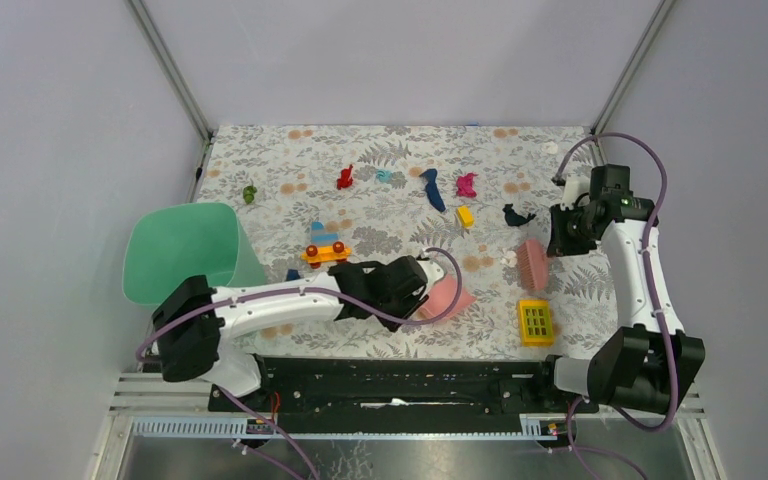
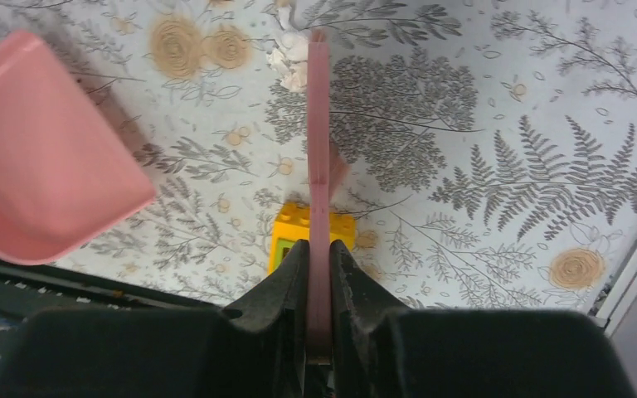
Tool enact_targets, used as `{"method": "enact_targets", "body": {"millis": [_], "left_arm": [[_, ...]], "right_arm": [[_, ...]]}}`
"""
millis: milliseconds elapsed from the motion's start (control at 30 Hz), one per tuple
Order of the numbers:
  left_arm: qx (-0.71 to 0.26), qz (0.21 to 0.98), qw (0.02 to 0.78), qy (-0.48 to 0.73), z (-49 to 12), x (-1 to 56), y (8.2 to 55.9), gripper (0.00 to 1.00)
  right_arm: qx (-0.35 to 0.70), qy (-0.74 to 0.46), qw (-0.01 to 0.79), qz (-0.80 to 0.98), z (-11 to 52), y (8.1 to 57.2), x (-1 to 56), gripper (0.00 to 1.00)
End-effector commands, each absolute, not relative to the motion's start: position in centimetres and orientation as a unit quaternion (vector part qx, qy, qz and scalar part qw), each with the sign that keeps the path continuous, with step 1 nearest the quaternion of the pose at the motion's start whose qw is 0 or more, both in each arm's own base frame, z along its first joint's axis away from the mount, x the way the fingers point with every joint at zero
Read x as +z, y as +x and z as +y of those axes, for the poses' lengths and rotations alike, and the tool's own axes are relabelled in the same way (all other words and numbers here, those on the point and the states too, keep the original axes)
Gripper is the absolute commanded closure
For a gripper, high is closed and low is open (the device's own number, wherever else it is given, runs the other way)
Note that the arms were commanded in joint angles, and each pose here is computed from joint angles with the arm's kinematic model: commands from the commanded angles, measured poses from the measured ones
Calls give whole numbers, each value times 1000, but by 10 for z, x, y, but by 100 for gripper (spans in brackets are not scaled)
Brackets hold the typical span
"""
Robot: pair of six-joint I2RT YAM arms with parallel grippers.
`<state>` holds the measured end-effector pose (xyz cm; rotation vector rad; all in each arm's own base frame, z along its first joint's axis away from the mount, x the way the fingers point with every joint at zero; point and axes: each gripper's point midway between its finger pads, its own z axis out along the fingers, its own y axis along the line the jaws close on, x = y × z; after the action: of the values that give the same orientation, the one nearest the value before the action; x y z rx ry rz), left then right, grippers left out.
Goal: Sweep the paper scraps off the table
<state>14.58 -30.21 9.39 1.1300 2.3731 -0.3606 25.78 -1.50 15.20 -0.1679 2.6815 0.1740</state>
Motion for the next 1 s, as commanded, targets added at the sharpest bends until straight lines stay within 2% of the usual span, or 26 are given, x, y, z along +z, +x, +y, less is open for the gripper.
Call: {"method": "enact_targets", "body": {"millis": [0, 233, 367, 667, 800, 967], "left_arm": [[-152, 853, 232, 442, -324, 105, 144, 100], [-148, 841, 217, 472, -348, 111, 151, 100], [-132, 835, 200, 495, -359, 111, 156, 100], [-93, 841, 163, 507, -371, 92, 168, 100], [-95, 852, 144, 495, -372, 82, 174, 100], [-90, 863, 140, 478, -368, 75, 187, 100]], "right_arm": [[136, -77, 250, 956, 11, 266, 180, 100], [44, -136, 322, 936, -16, 284, 236, 100], [-2, -161, 340, 927, -32, 303, 239, 100], [8, -153, 263, 952, -27, 328, 182, 100], [17, -192, 243, 951, 4, 320, 166, 100], [83, -256, 208, 941, 63, 293, 161, 100]]}}
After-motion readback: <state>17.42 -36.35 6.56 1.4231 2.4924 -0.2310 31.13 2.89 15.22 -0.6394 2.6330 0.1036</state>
